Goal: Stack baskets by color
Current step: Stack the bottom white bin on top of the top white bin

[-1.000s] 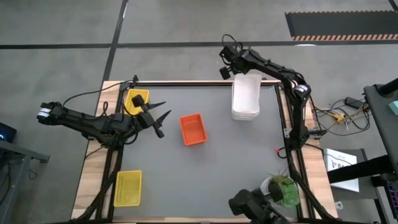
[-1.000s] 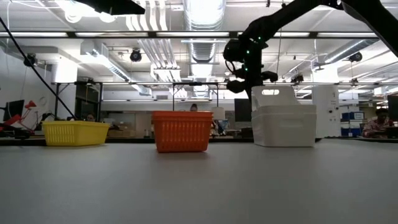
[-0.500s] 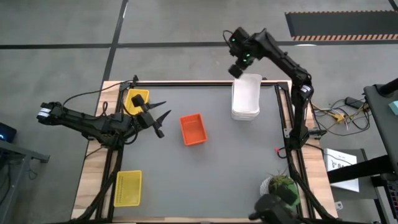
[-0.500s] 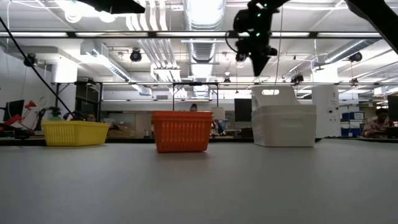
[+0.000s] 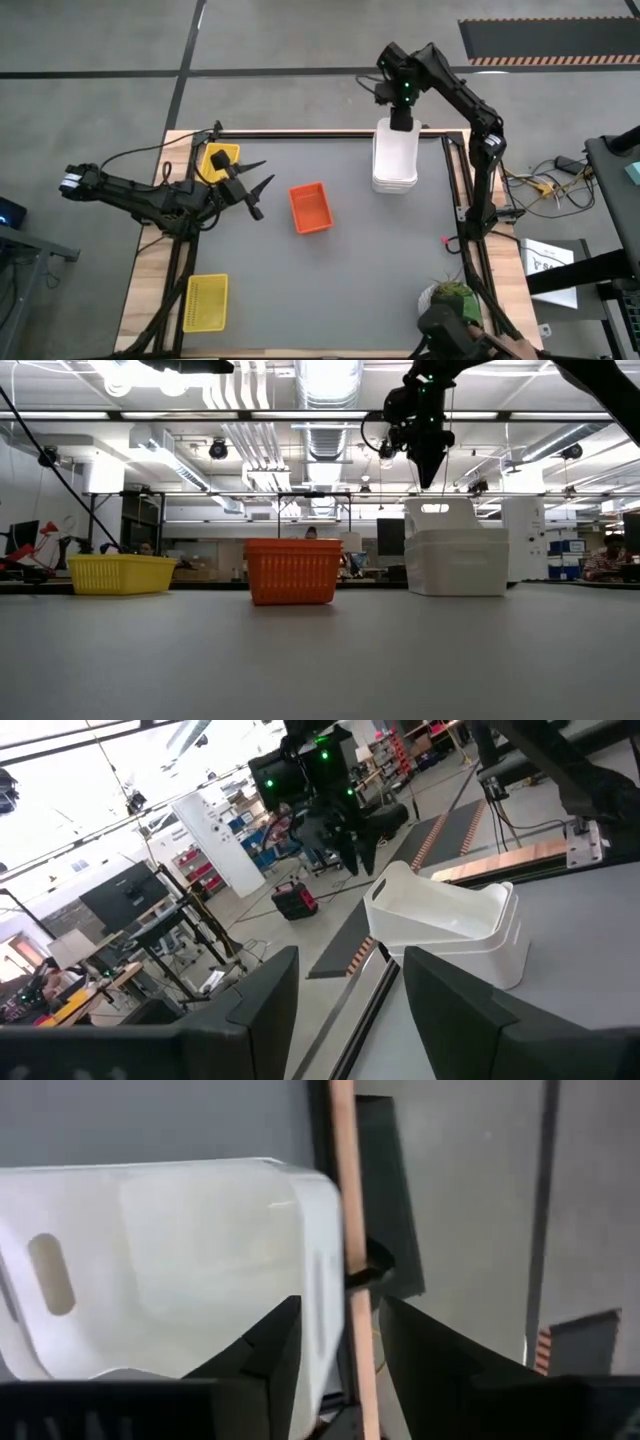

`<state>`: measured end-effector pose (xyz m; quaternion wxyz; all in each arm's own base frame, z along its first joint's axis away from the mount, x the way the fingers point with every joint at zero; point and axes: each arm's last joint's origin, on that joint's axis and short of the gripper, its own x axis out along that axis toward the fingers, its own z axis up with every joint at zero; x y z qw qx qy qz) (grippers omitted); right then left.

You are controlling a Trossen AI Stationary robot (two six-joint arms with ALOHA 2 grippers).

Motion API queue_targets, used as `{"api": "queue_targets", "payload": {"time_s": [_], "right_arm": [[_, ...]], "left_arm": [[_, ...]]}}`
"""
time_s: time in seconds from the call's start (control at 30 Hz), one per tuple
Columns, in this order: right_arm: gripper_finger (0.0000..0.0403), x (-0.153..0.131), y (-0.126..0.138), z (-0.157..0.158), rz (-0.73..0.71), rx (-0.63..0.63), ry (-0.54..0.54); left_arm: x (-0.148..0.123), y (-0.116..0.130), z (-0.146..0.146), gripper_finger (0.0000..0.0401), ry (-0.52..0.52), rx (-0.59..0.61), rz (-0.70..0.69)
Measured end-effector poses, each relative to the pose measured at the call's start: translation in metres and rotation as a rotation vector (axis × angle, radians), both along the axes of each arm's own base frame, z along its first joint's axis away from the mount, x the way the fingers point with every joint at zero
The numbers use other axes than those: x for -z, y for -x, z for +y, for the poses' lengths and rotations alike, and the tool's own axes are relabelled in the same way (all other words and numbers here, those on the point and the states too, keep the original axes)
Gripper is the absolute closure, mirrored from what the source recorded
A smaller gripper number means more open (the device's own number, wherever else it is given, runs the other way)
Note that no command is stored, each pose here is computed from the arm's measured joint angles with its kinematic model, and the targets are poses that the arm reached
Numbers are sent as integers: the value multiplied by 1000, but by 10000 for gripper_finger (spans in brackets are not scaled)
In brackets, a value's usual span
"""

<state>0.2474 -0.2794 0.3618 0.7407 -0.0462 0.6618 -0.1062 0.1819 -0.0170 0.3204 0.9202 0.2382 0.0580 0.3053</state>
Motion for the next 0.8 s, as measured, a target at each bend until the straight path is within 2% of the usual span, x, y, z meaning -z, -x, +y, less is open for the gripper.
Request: {"api": "queue_targets", "payload": {"time_s": [0.23, 0.47, 0.57, 0.7, 0.8], "right_arm": [[289, 24, -1, -2, 36, 13, -72], [302, 46, -5, -7, 39, 4, -72], [324, 52, -6, -8, 49, -18, -75], [380, 54, -6, -8, 55, -38, -75], [390, 53, -5, -8, 53, -34, -77]], "left_arm": [[1, 0, 0, 235, -1, 0, 4], [0, 0, 0, 235, 0, 0, 3], [0, -1, 0, 235, 1, 0, 0], [-2, 0, 0, 235, 4, 0, -19], [-5, 0, 0, 235, 9, 0, -46]]}}
